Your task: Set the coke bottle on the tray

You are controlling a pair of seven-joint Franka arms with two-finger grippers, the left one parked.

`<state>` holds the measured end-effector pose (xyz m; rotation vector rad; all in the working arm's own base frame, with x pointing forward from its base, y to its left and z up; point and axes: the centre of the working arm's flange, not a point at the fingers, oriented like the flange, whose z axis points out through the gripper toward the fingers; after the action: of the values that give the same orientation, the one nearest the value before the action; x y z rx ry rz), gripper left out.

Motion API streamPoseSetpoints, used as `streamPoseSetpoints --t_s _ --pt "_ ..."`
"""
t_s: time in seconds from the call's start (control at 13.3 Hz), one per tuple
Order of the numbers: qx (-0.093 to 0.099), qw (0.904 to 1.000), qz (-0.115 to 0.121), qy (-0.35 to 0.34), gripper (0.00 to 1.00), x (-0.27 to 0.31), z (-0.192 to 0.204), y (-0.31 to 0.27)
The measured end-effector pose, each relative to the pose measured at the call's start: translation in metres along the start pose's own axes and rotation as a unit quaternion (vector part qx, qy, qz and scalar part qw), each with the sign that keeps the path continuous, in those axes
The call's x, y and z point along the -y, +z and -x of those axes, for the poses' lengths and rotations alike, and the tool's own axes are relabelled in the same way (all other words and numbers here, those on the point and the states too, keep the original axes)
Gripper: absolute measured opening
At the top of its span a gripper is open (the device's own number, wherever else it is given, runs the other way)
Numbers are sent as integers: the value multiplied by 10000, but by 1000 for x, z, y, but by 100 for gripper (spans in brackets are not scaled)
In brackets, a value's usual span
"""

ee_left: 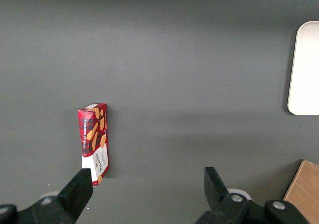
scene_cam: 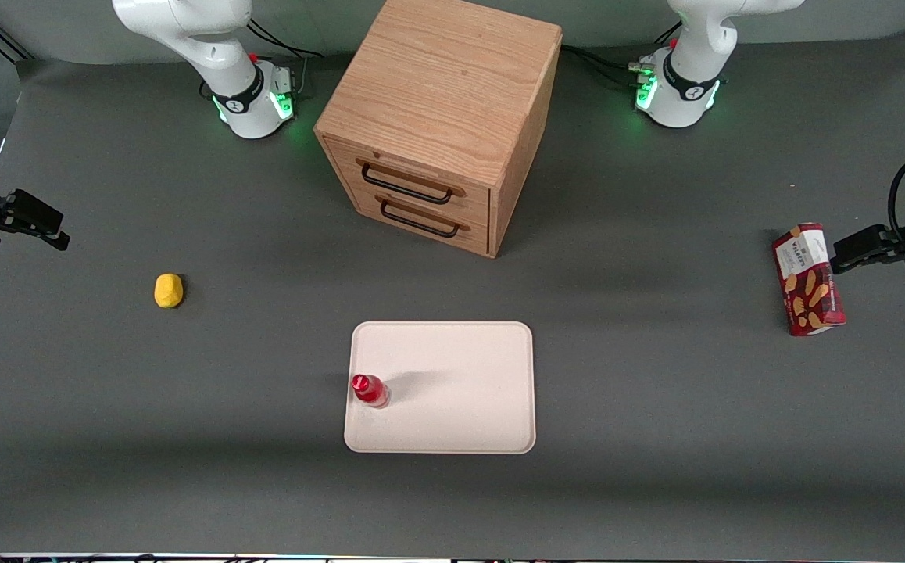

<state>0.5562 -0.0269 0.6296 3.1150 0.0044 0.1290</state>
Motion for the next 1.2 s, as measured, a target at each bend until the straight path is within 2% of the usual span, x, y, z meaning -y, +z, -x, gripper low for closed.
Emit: streamPoseSetpoints --t_s 0.15,0.53,1.2 --pt "-2 10000 -3 1 100 0 0 -1" --pt "129 9999 -23 -7 100 2 5 -11" --pt "263 9996 -28 -23 100 4 3 3"
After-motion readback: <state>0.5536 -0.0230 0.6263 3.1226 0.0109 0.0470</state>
